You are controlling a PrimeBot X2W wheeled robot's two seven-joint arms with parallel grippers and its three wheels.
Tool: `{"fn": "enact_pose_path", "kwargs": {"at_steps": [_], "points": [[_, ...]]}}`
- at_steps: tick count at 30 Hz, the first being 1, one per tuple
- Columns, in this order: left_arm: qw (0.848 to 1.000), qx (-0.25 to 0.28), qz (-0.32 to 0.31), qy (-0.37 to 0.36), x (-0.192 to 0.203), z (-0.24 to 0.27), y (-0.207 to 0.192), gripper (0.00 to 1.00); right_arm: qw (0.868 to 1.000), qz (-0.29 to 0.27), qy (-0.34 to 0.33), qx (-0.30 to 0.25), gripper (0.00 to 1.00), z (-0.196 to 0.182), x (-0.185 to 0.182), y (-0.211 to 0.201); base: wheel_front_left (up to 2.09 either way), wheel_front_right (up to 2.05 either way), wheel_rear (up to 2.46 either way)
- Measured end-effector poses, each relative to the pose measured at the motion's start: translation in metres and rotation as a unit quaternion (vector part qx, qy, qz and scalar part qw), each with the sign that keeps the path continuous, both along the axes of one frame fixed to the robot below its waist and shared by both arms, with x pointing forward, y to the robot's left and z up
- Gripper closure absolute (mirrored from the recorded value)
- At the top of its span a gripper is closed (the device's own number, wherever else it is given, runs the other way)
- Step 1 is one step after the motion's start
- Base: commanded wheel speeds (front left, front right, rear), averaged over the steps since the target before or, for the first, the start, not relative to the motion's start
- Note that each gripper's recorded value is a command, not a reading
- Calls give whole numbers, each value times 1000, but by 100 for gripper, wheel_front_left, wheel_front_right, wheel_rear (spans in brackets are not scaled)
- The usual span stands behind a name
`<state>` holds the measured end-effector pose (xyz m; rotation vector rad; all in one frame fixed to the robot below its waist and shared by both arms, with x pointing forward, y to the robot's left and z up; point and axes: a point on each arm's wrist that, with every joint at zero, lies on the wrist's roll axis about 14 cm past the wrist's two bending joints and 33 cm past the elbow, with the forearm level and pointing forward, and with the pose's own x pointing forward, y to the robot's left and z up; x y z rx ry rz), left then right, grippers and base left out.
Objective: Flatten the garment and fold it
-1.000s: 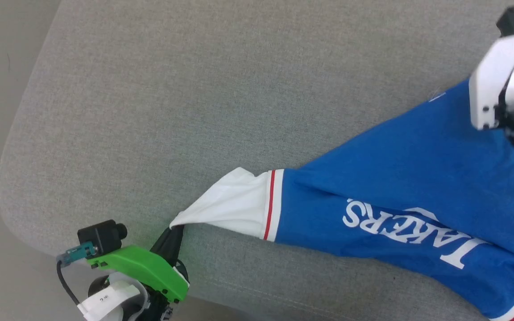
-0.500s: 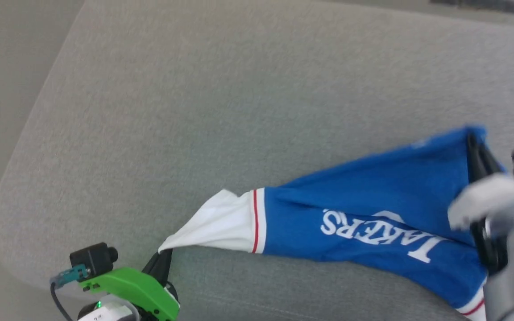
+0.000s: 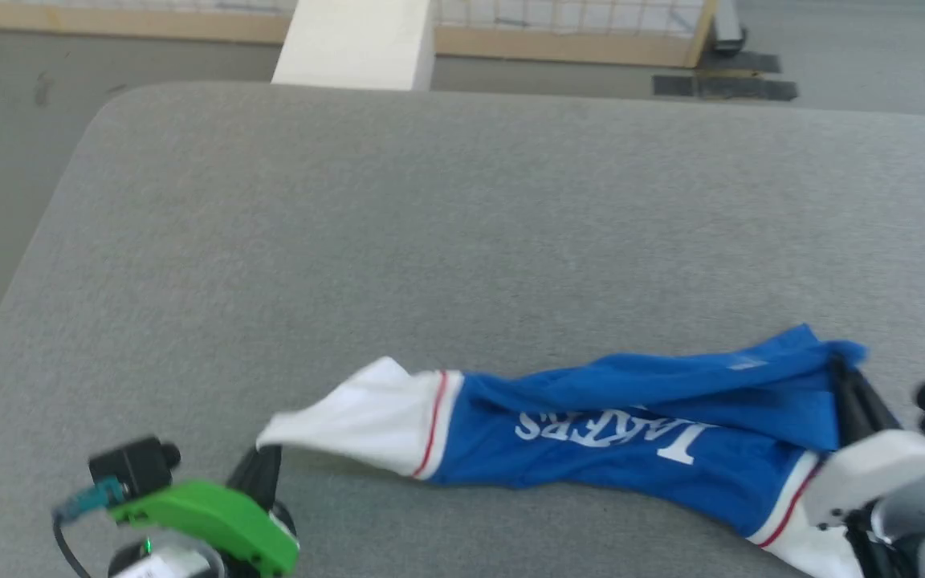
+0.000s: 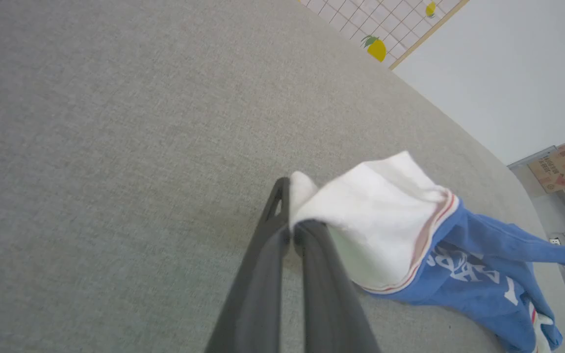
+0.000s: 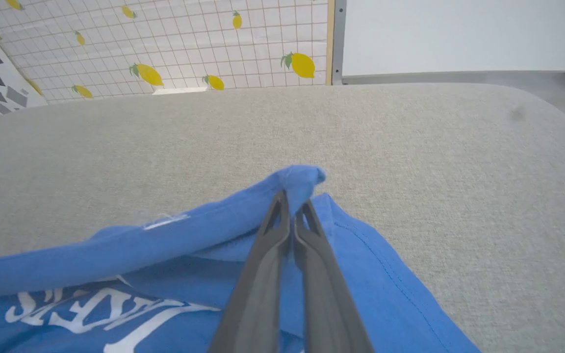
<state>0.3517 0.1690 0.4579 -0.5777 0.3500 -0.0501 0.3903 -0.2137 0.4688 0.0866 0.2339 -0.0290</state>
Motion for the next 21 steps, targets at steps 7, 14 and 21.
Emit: {"fn": "enact_pose_path", "kwargs": {"at_steps": [7, 14, 21], "points": [[992, -11, -66, -107, 61, 83, -25, 100, 995, 58, 1, -80, 100, 49, 25, 4, 0, 0, 0], [976, 7, -104, -192, 138, 162, -41, 100, 986, 103, -62, -118, 100, 124, 99, 19, 0, 0, 0], [957, 46, -72, -276, 226, 226, -32, 100, 981, 100, -115, -116, 100, 172, 190, 24, 0, 0, 0]]}}
